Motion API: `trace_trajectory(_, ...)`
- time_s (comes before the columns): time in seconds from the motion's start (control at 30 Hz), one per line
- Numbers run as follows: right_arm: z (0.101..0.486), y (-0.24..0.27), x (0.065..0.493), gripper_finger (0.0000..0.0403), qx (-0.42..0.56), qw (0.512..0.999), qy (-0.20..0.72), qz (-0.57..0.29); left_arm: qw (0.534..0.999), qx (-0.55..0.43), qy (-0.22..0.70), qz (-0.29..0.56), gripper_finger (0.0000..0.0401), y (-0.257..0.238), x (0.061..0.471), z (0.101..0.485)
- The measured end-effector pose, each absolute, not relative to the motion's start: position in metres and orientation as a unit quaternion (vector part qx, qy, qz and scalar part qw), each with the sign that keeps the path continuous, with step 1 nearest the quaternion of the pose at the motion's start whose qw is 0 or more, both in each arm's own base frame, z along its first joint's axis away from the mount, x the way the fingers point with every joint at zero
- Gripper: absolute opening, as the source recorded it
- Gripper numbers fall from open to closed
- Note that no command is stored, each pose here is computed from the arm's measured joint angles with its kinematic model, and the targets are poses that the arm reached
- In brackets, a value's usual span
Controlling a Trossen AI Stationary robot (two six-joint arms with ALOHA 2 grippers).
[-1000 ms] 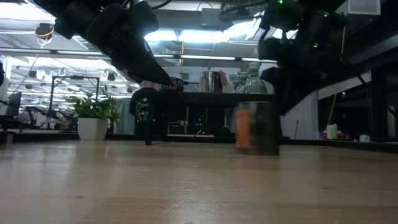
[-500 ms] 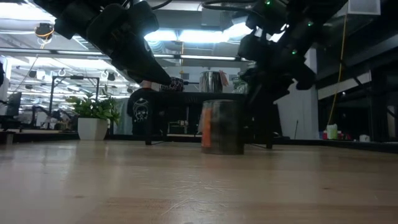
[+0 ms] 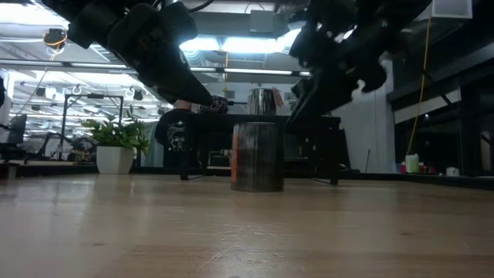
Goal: Pick & Place candle stick holders
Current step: Put the silver scented candle on the shelf aligned with the other silver scented candle
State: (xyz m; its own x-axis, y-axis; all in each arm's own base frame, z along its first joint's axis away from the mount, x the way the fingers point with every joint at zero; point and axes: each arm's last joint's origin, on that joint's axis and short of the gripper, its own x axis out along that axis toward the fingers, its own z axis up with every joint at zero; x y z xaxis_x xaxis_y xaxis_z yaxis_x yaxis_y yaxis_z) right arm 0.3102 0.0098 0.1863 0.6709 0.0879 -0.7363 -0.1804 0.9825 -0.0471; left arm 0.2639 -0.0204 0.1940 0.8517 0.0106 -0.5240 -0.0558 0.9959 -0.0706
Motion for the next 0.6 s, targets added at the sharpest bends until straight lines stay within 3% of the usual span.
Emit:
trace_trajectory(0.43,0.245,0.03,0.262,0.0132,-0.071,0.921,0.366,0.113,0.961,-0.042,0.272,0.018,0.0086,-0.02,0.264,0.194)
trace_trajectory(0.6,0.242,0.032,0.236,0.0132,-0.079,0.934,0.327,0.123,0.962,-0.042,0.269,0.017,0.0086,-0.02,0.264,0.194)
